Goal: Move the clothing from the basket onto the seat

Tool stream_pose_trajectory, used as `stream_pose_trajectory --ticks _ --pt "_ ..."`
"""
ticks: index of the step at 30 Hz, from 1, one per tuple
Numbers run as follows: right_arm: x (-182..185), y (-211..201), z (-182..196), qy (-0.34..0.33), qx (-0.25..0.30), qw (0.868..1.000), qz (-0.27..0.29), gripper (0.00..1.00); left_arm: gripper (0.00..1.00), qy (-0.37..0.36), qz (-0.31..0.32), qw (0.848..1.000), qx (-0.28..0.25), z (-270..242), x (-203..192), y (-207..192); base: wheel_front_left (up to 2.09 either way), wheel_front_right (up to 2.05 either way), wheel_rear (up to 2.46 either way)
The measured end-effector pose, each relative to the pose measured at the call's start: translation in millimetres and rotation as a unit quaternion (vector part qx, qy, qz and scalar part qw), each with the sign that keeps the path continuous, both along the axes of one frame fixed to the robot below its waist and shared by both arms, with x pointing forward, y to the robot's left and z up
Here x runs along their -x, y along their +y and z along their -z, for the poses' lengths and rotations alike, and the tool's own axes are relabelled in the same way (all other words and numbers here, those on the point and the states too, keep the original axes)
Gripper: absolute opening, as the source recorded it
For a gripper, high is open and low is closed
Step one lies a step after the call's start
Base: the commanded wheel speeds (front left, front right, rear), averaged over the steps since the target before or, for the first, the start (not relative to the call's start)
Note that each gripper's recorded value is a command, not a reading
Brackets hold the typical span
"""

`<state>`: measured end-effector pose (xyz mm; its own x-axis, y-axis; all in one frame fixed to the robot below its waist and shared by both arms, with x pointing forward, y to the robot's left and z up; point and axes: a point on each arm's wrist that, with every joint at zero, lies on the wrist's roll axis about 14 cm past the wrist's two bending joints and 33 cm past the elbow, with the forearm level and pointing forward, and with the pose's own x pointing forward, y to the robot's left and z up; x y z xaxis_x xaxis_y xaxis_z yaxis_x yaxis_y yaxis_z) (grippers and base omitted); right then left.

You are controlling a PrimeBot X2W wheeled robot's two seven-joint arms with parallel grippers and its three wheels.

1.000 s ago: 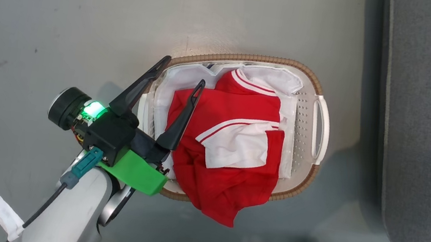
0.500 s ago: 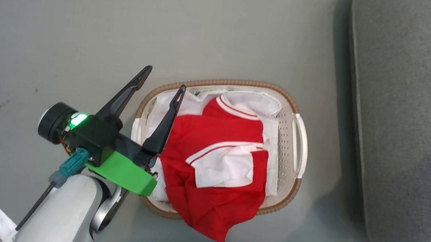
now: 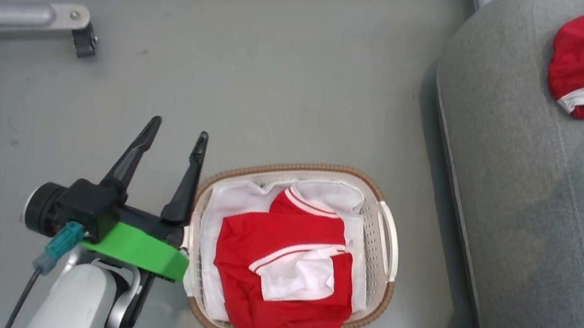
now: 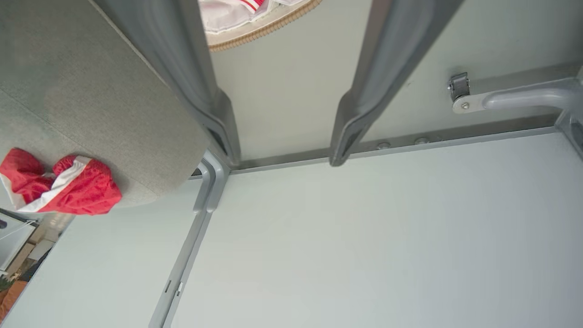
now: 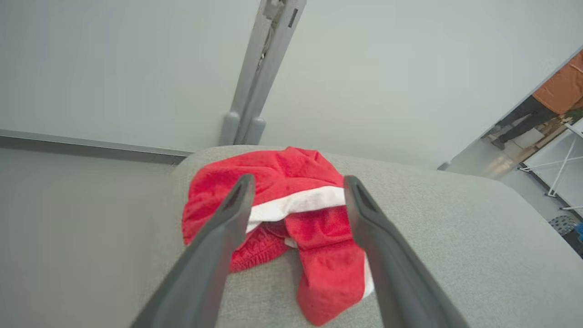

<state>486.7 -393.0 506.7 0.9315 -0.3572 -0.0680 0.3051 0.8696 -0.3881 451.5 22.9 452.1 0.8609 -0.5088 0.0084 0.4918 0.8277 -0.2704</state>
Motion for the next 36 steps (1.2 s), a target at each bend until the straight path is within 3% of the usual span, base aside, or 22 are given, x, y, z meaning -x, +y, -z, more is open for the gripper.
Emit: stream_pose_trajectory --ticks 9,19,21,27,36 --pt "-4 98 -46 -0.1 -0.052 0.989 -0.099 1.0 1.0 -0.028 -0.102 0.994 0.003 -35 14 59 0.0 0.0 0.0" --pt "16 185 -38 -0.116 -0.135 0.967 -0.184 1.0 1.0 -0.008 -0.212 0.977 -0.01 -31 59 133 0.0 0.0 0.0" --pt "33 206 -20 -0.103 -0.188 0.956 -0.201 1.0 1.0 0.004 -0.233 0.972 -0.017 -24 77 147 0.0 0.0 0.0" --pt "64 230 -1 -0.087 -0.238 0.942 -0.221 1.0 1.0 0.02 -0.251 0.968 -0.022 -16 105 159 0.0 0.0 0.0" --pt "86 237 7 -0.079 -0.246 0.939 -0.227 1.0 1.0 0.014 -0.256 0.966 -0.02 -19 116 162 0.0 0.0 0.0"
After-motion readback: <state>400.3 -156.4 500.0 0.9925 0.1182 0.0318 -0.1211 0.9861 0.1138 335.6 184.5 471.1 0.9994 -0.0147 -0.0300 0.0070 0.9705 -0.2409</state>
